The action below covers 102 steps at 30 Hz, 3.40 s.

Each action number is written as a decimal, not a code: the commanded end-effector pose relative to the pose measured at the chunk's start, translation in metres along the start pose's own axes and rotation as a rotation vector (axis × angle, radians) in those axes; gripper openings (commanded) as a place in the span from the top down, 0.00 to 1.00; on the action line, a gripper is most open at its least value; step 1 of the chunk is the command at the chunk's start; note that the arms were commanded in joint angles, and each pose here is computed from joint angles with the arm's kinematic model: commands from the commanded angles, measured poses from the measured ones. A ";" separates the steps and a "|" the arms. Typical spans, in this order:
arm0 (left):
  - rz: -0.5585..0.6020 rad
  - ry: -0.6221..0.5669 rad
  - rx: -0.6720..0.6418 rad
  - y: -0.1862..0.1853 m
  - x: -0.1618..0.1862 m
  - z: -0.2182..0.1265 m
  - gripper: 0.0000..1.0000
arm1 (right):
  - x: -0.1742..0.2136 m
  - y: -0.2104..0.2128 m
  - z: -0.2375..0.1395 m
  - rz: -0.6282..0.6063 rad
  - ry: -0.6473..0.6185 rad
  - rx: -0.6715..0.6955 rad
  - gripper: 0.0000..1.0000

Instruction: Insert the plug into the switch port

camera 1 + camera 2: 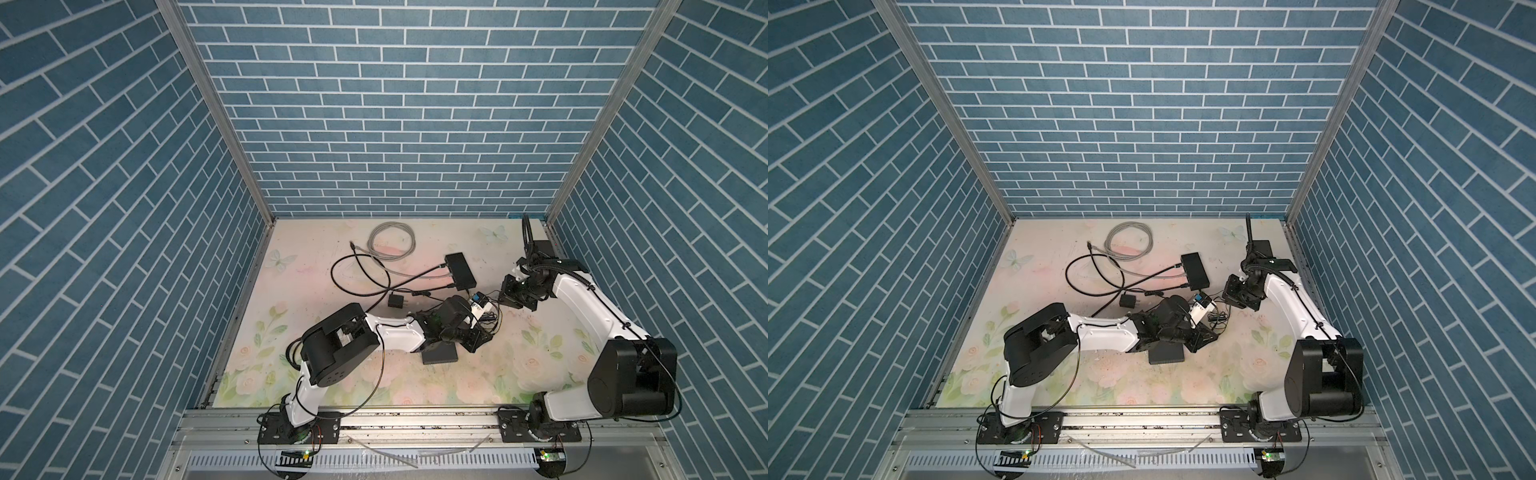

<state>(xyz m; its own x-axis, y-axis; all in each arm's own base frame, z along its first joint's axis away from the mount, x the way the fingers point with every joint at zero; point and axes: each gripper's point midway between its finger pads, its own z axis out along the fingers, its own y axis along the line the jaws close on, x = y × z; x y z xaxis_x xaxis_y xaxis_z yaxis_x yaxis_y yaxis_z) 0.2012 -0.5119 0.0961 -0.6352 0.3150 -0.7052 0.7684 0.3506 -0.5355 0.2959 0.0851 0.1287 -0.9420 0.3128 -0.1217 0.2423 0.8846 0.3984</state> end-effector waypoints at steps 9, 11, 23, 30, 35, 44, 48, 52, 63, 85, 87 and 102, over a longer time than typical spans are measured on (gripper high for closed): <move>-0.002 -0.012 0.036 -0.006 -0.003 -0.003 0.87 | 0.007 -0.004 0.003 0.028 0.016 0.002 1.00; -0.003 -0.009 0.038 -0.006 -0.002 -0.003 0.89 | 0.007 -0.005 0.004 0.029 0.018 0.004 1.00; 0.074 0.051 0.025 0.017 -0.018 -0.041 0.97 | -0.003 0.010 0.006 -0.052 -0.020 -0.079 0.78; 0.131 0.153 0.082 0.044 -0.036 -0.081 0.97 | -0.014 0.043 -0.016 -0.329 -0.155 -0.232 0.65; 0.131 0.174 0.118 0.061 -0.048 -0.104 0.97 | 0.002 0.102 -0.063 -0.801 -0.454 -0.554 0.61; 0.113 0.196 0.148 0.086 -0.068 -0.133 0.97 | 0.023 0.135 -0.050 -1.419 -0.621 -0.677 0.65; 0.125 0.201 0.156 0.092 -0.072 -0.146 0.97 | 0.021 0.133 -0.021 -1.500 -0.513 -0.616 0.66; 0.131 0.211 0.161 0.099 -0.074 -0.153 0.97 | 0.021 0.149 -0.010 -1.590 -0.550 -0.599 0.65; 0.152 0.230 0.170 0.100 -0.085 -0.163 0.97 | 0.020 0.173 0.002 -1.781 -0.567 -0.520 0.66; 0.137 0.215 0.174 0.107 -0.092 -0.161 0.97 | 0.037 0.187 0.012 -1.835 -0.550 -0.605 0.78; 0.135 0.213 0.180 0.105 -0.092 -0.161 0.97 | 0.040 0.187 0.014 -1.836 -0.541 -0.617 0.82; 0.111 0.174 0.129 0.117 -0.098 -0.161 0.76 | 0.045 0.181 0.026 -1.821 -0.503 -0.636 1.00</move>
<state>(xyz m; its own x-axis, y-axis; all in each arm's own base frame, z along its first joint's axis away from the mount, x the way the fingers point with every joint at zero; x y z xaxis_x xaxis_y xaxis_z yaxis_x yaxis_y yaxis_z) 0.3344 -0.3619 0.1732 -0.5357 0.5210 -0.6646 0.8279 0.1692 -0.5347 0.3089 0.2628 0.1733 0.1876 -0.5211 -0.8326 -0.9623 0.0726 -0.2623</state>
